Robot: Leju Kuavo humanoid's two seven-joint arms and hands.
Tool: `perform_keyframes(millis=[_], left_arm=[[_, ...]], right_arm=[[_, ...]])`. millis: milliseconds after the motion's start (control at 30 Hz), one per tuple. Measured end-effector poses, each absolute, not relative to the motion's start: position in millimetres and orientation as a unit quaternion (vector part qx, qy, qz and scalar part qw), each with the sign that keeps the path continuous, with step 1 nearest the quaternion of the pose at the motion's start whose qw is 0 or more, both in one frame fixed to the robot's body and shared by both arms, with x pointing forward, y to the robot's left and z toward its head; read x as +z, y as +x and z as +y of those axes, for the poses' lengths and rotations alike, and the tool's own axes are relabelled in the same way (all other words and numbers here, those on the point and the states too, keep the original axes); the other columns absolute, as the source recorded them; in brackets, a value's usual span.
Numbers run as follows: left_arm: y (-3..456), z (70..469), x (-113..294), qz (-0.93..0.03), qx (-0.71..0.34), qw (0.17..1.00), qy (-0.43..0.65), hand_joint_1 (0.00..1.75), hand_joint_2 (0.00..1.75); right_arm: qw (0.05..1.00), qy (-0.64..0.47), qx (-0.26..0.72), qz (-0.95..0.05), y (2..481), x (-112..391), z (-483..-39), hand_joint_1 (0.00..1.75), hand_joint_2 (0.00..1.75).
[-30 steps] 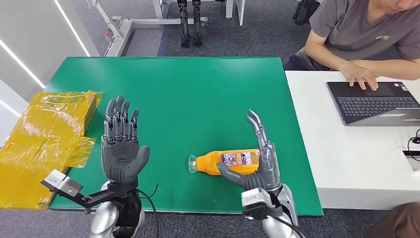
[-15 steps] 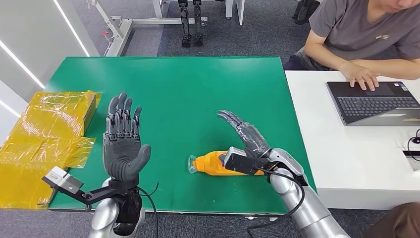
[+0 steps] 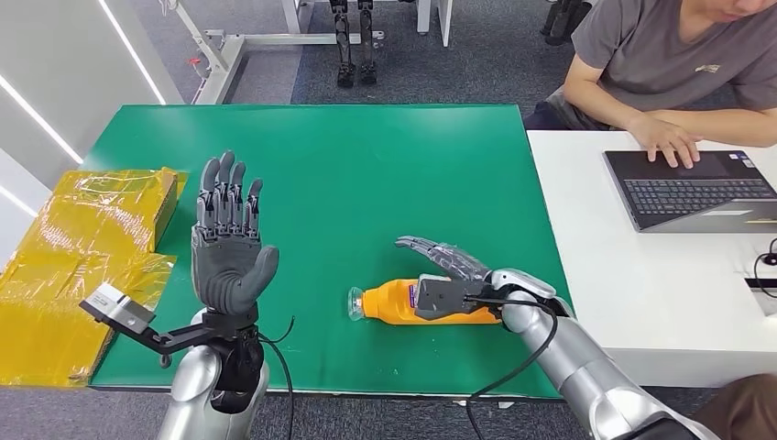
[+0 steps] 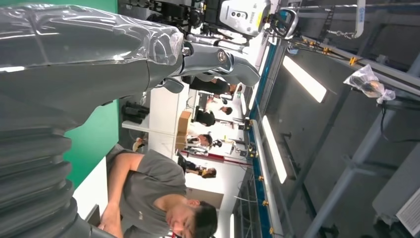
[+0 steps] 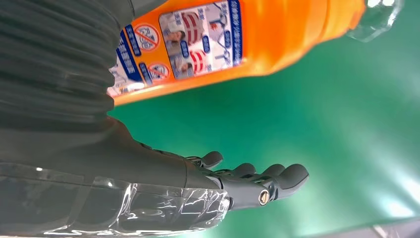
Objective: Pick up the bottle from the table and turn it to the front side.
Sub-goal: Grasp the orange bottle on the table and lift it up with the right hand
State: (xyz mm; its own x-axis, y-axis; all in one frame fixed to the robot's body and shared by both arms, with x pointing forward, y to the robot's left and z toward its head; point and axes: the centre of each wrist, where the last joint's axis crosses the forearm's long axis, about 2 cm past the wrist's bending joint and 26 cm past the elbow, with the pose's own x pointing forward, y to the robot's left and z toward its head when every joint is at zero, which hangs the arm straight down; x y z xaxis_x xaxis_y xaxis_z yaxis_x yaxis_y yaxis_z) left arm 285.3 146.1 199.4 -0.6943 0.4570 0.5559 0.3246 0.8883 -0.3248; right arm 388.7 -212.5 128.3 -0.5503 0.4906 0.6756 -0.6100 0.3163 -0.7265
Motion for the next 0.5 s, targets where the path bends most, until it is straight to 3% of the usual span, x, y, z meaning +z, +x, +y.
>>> perform_keyframes(millis=[500], left_arm=[[290,145,198,-0.909,0.117,0.342,-0.205,0.00,1.75]], right_arm=[[0.508,0.010,0.643,-0.574,405,123,-210,0.00,1.75]])
